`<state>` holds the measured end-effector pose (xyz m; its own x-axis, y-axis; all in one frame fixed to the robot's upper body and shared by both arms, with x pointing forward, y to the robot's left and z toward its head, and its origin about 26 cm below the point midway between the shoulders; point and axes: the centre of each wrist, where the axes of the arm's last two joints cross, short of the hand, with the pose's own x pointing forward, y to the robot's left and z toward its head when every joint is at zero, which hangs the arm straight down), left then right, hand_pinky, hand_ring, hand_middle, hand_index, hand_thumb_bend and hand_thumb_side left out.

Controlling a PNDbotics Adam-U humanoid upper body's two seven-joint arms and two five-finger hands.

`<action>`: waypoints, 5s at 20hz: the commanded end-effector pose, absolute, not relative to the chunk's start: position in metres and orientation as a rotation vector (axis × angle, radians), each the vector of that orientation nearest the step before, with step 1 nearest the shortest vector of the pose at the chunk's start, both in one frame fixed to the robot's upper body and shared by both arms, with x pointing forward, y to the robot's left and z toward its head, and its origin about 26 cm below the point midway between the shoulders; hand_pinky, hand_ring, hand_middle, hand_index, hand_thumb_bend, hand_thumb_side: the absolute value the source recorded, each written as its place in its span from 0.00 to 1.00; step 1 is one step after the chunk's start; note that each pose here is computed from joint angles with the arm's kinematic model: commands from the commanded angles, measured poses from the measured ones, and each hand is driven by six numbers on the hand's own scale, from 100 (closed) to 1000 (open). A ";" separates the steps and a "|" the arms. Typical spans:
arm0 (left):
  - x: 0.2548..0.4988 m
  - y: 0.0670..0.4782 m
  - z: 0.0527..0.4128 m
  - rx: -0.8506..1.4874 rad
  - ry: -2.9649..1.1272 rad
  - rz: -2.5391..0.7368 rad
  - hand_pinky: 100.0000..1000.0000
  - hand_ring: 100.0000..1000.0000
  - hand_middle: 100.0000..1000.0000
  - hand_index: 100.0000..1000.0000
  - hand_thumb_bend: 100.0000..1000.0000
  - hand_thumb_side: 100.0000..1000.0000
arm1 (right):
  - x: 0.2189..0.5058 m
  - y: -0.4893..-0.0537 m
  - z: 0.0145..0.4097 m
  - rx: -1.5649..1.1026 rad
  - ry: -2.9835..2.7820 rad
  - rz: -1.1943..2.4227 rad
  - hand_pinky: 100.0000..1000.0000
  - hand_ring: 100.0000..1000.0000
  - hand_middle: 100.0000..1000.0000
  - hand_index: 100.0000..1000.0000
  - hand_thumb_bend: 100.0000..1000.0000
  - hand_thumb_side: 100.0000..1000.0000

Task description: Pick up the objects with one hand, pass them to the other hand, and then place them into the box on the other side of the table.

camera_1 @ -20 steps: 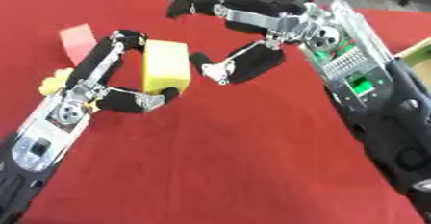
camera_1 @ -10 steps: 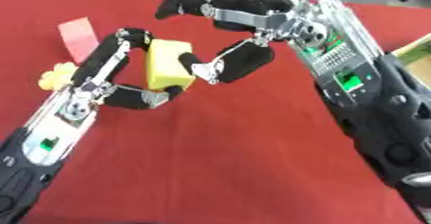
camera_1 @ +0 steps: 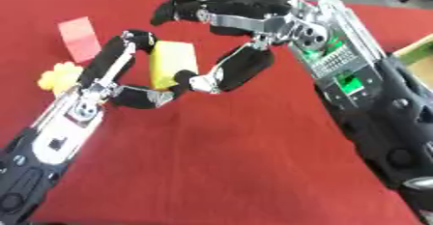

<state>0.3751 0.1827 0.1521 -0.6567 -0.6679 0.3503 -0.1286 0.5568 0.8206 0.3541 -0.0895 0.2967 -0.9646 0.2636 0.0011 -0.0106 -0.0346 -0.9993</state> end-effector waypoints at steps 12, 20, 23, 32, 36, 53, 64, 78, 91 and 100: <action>0.366 0.176 0.170 0.646 -2.218 -1.002 0.58 0.46 0.39 0.48 0.00 0.20 | 0.358 -0.085 0.298 -0.367 -2.043 2.144 0.95 1.00 0.94 0.95 0.25 0.38; 0.363 0.174 0.172 0.644 -2.232 -0.999 0.58 0.46 0.39 0.48 0.00 0.19 | 0.365 -0.085 0.292 -0.386 -2.026 2.141 0.95 1.00 0.89 0.95 0.24 0.35; 0.363 0.174 0.172 0.643 -2.235 -1.000 0.58 0.46 0.39 0.48 0.00 0.19 | 0.366 -0.085 0.292 -0.385 -2.029 2.123 0.94 1.00 0.89 0.95 0.23 0.33; 0.362 0.172 0.173 0.644 -2.247 -1.002 0.58 0.46 0.39 0.48 0.00 0.17 | 0.369 -0.084 0.290 -0.364 -2.034 2.094 0.94 0.99 0.76 0.89 0.19 0.30; 0.362 0.171 0.174 0.649 -2.250 -1.006 0.57 0.46 0.39 0.48 0.00 0.17 | 0.368 -0.088 0.290 -0.367 -2.029 2.089 0.94 0.99 0.71 0.90 0.19 0.31; 0.357 0.168 0.180 0.641 -2.294 -0.990 0.57 0.46 0.38 0.48 0.00 0.17 | 0.371 -0.094 0.288 -0.413 -2.007 2.095 0.94 1.00 0.71 0.96 0.22 0.34; 0.357 0.170 0.178 0.658 -2.270 -0.970 0.56 0.45 0.38 0.48 0.00 0.17 | 0.372 -0.098 0.287 -0.430 -2.000 2.102 0.95 1.00 0.78 0.98 0.23 0.34; 0.354 0.167 0.180 0.635 -2.290 -0.964 0.56 0.45 0.38 0.48 0.00 0.19 | 0.380 -0.099 0.279 -0.449 -1.971 2.085 0.94 1.00 0.76 0.96 0.21 0.33; 0.351 0.165 0.182 0.612 -2.309 -0.970 0.56 0.45 0.38 0.48 0.00 0.19 | 0.386 -0.099 0.274 -0.454 -1.949 2.096 0.94 1.00 0.72 0.94 0.19 0.30; 0.352 0.163 0.182 0.604 -2.296 -0.988 0.56 0.46 0.38 0.48 0.00 0.18 | 0.384 -0.098 0.275 -0.337 -2.011 1.983 0.92 0.96 0.53 0.76 0.05 0.18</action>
